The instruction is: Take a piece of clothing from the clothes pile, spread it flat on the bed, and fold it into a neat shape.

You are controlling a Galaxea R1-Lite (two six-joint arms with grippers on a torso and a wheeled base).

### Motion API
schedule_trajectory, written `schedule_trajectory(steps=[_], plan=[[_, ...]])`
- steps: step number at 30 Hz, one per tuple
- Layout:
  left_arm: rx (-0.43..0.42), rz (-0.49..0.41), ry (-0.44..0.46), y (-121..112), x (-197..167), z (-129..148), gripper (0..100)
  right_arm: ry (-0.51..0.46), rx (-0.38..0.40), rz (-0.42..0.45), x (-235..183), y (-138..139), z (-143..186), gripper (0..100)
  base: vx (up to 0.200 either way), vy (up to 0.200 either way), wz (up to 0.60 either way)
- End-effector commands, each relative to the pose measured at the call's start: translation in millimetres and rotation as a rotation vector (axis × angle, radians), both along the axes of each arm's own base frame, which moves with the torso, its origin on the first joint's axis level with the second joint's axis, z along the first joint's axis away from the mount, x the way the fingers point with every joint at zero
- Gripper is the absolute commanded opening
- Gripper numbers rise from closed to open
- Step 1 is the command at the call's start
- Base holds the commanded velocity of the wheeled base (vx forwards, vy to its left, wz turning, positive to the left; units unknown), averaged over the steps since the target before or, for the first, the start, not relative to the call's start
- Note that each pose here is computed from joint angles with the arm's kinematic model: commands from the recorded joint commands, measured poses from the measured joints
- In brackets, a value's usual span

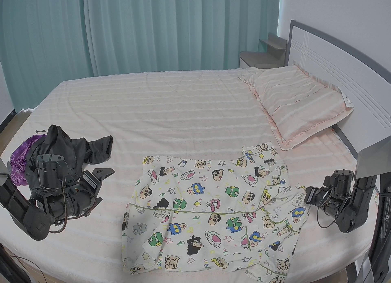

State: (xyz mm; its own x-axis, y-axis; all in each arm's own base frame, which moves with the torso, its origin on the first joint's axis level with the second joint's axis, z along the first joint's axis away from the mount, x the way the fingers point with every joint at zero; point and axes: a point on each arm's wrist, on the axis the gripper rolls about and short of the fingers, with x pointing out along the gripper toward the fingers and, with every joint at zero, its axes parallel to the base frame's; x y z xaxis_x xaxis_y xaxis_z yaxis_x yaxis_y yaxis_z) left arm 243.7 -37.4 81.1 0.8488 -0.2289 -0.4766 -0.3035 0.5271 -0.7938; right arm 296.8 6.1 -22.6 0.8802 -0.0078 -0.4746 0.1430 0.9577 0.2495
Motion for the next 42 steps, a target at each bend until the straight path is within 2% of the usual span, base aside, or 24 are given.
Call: schedule_trajectory(steps=[1, 10, 19, 20, 25, 29, 32, 36, 41, 42], plan=[[0.0, 0.0, 0.002, 0.0, 0.1, -0.4, 100, 0.036, -0.001, -0.031, -1.6, -9.8, -10.2, 0, 0.0, 0.0, 0.0], [0.001, 0.0, 0.006, 0.0, 0.4, -1.6, 100, 0.122, -0.017, -0.101, -6.1, -33.9, -35.7, 0, 0.0, 0.0, 0.0], [0.0, -0.001, 0.007, -0.1, 0.4, -1.6, 100, 0.147, -0.021, -0.126, -10.9, -42.8, -39.9, 0, 0.0, 0.0, 0.0], [0.0, -0.001, 0.007, -0.1, 0.4, -1.6, 100, 0.147, -0.021, -0.126, -10.9, -42.8, -39.9, 100, 0.0, 0.0, 0.0], [0.001, 0.0, 0.006, 0.0, 0.4, -1.6, 100, 0.12, -0.025, -0.127, -8.2, -43.6, -35.9, 100, 0.0, 0.0, 0.0], [0.0, -0.001, 0.007, -0.1, 0.4, -1.6, 100, 0.016, -0.017, -0.136, -1.8, -45.7, -13.1, 100, 0.0, 0.0, 0.0], [0.001, 0.0, 0.006, 0.0, 0.4, -1.6, 100, -0.052, 0.015, -0.115, 1.6, -40.1, 5.3, 100, 0.0, 0.0, 0.0], [-0.001, 0.001, 0.005, 0.0, -0.1, -1.1, 100, -0.155, 0.094, -0.081, 9.0, -19.7, 33.8, 100, 0.0, 0.0, 0.0], [-0.003, -0.003, 0.007, -0.8, -0.1, -1.5, 100, -0.131, 0.132, -0.023, 8.0, 2.3, 32.8, 100, 0.0, 0.0, 0.0], [-0.007, -0.009, 0.01, -3.3, -0.9, -1.8, 100, -0.095, 0.164, 0.004, 7.5, 16.3, 24.3, 100, 0.0, 0.0, 0.0]])
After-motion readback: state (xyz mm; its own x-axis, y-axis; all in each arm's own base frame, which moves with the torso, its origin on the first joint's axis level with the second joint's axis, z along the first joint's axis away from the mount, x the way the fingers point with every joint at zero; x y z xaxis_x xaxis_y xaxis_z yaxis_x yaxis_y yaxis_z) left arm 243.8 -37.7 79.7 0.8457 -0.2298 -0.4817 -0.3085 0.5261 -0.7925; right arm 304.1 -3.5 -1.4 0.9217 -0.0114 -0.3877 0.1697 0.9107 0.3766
